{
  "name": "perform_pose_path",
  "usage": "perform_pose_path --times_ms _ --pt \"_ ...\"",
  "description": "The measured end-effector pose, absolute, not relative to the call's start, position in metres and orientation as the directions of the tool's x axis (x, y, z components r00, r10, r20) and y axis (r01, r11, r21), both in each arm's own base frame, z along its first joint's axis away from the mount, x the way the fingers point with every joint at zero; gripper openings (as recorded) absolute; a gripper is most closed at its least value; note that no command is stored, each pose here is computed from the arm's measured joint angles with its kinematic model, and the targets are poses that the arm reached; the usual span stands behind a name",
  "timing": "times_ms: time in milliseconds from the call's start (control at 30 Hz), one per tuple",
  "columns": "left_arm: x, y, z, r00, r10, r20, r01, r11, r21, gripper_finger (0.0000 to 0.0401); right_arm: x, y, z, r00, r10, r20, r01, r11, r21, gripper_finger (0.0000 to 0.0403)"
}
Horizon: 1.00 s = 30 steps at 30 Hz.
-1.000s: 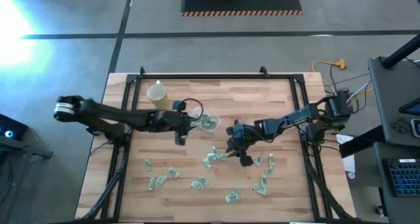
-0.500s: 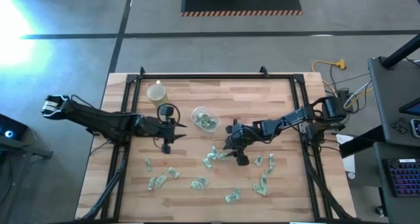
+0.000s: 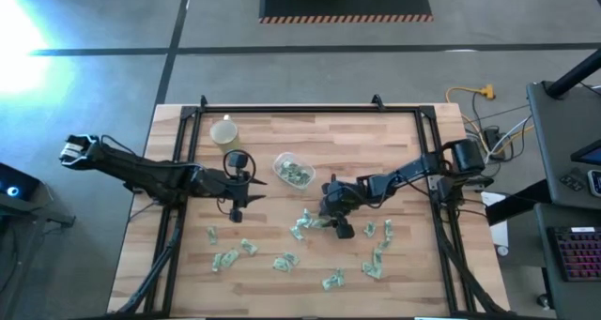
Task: Pick and place Stevia / Truvia into bins
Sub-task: Put the stevia packet into the transparent container
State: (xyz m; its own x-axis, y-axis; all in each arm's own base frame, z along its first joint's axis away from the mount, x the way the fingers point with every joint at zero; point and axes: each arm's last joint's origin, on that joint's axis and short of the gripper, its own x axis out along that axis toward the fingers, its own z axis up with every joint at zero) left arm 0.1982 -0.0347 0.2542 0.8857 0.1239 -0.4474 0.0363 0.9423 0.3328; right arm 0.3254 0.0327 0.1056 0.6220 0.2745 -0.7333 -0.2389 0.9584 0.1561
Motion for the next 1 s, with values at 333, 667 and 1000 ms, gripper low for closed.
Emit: perform_pose_path --times_ms 333,667,1000 --pt "0.198 -0.035 0.254 0.886 0.123 -0.446 0.037 0.942 0.332 0.0137 0.324 0.033 0.107 0.609 0.274 -0.744 -0.263 0.955 0.136 0.0138" --pt "0.198 -0.035 0.254 0.886 0.124 -0.446 0.036 0.942 0.333 0.0137 0.323 0.033 0.107 0.6 0.276 -0.751 -0.301 0.948 0.108 0.0043" --pt "0.198 -0.035 0.254 0.886 0.124 -0.446 0.035 0.942 0.333 0.0137 0.32 0.029 0.132 0.574 0.175 -0.8 -0.255 0.967 0.028 0.001"
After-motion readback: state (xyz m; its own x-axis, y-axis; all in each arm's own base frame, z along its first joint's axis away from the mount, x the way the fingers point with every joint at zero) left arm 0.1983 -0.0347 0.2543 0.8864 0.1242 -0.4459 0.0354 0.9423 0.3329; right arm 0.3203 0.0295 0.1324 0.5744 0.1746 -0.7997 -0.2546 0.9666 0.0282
